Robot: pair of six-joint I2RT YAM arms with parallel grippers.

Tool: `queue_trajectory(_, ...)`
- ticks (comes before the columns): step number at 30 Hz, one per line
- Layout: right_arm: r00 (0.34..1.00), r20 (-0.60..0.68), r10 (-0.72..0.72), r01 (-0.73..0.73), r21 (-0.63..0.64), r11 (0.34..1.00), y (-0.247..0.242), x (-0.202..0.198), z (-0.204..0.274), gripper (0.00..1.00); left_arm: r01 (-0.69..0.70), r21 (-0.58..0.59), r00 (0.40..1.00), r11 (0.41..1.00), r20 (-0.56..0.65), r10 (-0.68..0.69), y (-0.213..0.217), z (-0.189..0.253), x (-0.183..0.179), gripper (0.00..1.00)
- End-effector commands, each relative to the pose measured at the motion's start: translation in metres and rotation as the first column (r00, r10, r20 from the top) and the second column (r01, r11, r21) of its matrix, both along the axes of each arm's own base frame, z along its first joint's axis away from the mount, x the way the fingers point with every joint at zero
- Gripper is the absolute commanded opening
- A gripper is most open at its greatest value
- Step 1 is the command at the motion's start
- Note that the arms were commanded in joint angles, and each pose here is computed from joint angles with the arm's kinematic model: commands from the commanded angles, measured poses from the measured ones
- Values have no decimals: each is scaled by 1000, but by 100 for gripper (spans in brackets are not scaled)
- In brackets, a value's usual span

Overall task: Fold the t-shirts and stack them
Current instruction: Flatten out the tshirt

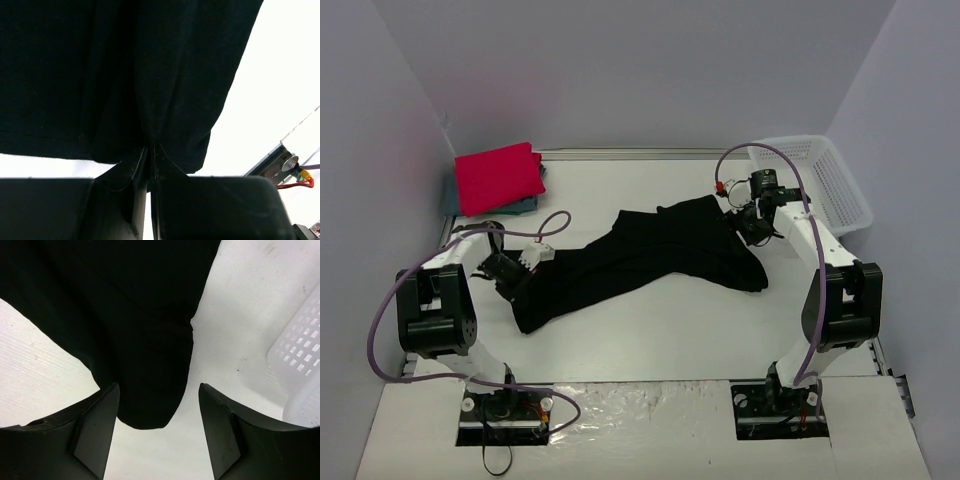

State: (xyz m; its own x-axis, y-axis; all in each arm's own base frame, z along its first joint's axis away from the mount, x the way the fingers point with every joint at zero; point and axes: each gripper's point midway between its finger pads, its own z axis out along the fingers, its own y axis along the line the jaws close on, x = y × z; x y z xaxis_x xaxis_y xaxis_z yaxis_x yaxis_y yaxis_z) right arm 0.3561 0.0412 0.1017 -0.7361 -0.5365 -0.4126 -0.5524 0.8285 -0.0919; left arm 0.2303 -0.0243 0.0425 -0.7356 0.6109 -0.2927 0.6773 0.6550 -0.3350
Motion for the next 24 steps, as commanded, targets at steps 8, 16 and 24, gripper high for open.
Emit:
queue_trajectory(8,999,41,-14,12,65,998,-7,18,14,63,-197,-8,902,980,390,185,18,105,48,2)
queue_trajectory(16,978,-164,128,-79,280,957,19,20,-24,62,-227,-23,863,974,458,212,16,144,40,2)
queue_trajectory(24,881,-347,323,-150,441,885,39,-8,-56,54,-239,-15,882,971,415,224,15,129,31,2)
